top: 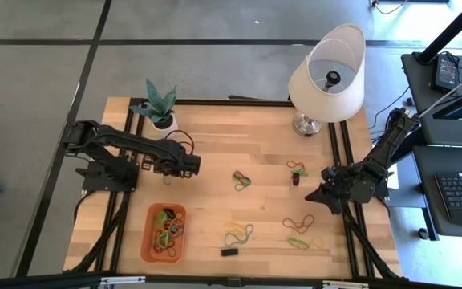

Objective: Pick and place rubber bands into bin
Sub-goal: Put the blue rubber band into the orange bin

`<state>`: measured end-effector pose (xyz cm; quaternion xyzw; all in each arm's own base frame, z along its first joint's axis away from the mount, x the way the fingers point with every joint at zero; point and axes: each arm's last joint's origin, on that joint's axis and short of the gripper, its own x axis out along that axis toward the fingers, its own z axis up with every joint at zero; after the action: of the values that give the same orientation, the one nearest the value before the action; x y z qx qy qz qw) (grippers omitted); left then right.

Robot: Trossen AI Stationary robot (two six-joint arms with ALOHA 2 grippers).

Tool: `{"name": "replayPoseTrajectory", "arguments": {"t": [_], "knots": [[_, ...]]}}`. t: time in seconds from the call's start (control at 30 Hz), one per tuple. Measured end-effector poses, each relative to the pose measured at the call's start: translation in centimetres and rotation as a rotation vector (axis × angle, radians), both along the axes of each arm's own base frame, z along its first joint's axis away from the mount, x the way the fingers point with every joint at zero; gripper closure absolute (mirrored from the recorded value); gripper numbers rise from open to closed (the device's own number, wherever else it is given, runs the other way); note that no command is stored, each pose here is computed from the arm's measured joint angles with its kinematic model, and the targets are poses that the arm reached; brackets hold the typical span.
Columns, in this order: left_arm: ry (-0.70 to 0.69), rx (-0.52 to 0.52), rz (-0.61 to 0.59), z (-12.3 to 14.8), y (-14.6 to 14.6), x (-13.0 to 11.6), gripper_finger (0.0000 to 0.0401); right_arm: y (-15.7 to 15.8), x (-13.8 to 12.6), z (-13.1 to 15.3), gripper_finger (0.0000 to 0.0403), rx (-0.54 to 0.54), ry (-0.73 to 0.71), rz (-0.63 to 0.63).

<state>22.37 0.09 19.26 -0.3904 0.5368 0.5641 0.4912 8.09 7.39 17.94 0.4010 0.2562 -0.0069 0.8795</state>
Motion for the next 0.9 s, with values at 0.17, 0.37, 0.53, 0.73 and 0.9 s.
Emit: {"name": "replayPoseTrajectory", "arguments": {"t": [0.17,0.37,0.53,0.73,0.9], "knots": [[0.009,-0.046,0.047,-1.9,0.6,-0.8,0.0296,0.0,0.1,0.3,0.0403,0.008,-0.040,-0.040],[-0.039,-0.014,0.088,-3.6,1.6,-1.2,0.0299,0.0,0.3,0.5,0.0403,0.031,-0.061,-0.060],[-0.093,0.010,0.116,-5.1,2.3,-1.6,0.0299,-0.2,0.7,0.8,0.0403,0.050,-0.078,-0.091],[-0.133,0.010,0.135,-6.4,2.6,-2.1,0.0302,-0.4,0.9,0.9,0.0403,0.054,-0.087,-0.117],[-0.131,0.012,0.139,-6.4,2.6,-2.1,0.0341,-0.5,1.0,0.9,0.0403,0.057,-0.091,-0.128]]}}
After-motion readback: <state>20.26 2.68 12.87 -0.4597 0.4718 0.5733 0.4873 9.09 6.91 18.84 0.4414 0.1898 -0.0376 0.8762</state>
